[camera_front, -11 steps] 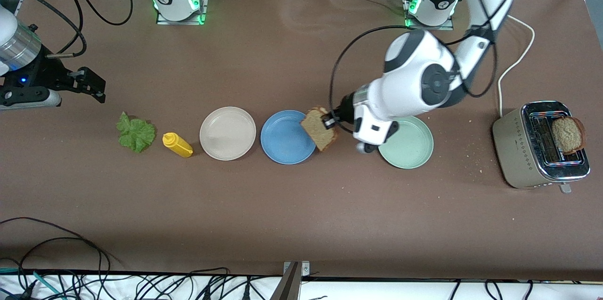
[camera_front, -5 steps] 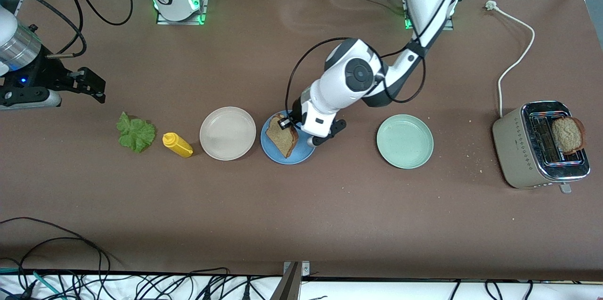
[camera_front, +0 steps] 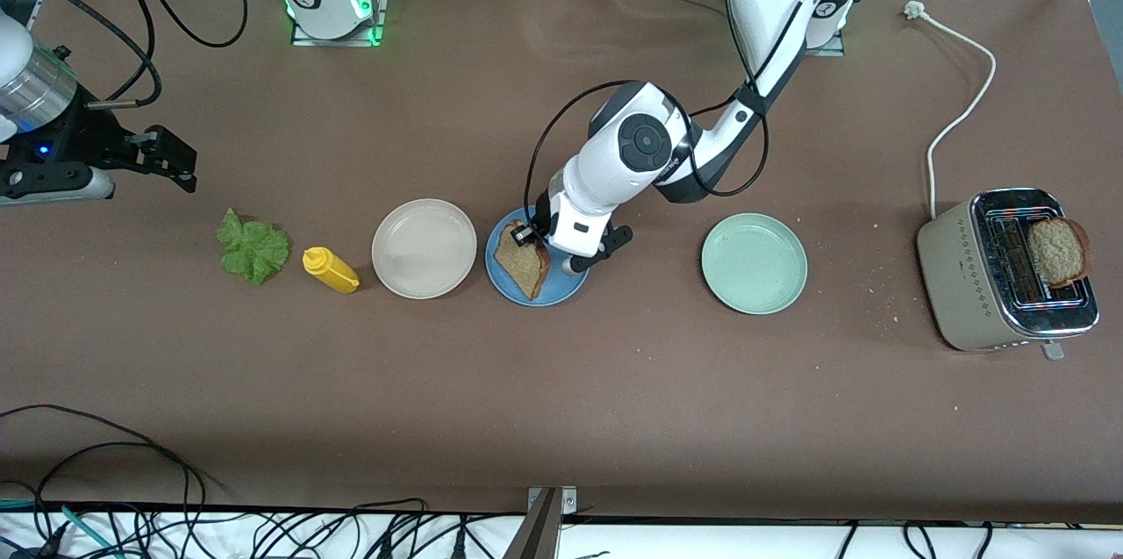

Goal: Make sandwich in blue plate with both arms
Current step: 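Lay the bread slice flat on the blue plate and open the left gripper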

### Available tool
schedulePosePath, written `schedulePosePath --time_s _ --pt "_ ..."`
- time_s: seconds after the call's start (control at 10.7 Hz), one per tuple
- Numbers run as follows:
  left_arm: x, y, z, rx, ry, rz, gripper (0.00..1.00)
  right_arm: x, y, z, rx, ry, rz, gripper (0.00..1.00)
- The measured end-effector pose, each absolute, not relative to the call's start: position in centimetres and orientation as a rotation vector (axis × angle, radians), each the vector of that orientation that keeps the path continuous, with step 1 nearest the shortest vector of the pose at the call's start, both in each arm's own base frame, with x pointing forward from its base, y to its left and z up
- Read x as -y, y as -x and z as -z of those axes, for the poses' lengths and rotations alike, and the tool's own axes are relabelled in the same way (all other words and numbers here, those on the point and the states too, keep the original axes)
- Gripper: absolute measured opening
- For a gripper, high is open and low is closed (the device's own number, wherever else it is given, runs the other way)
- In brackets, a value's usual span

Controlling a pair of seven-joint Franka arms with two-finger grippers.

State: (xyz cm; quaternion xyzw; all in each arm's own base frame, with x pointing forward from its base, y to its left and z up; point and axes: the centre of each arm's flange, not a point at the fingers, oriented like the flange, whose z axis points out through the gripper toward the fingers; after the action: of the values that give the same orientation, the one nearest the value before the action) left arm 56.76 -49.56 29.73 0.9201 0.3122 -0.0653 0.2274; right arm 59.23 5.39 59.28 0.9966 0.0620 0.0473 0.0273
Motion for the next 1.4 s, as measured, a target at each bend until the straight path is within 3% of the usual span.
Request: schedulePosePath --time_s 1.12,1.4 --pt "50.4 -55.7 -26.5 -0.856 -2.575 0.221 0.09 -5.4 -59.2 -59.3 -0.192 -3.078 -0.148 1.00" --pt "50.0 -55.4 -23.2 -0.880 -2.608 0.268 0.09 -5.4 -59.3 -59.3 -0.192 -3.077 -0.151 1.00"
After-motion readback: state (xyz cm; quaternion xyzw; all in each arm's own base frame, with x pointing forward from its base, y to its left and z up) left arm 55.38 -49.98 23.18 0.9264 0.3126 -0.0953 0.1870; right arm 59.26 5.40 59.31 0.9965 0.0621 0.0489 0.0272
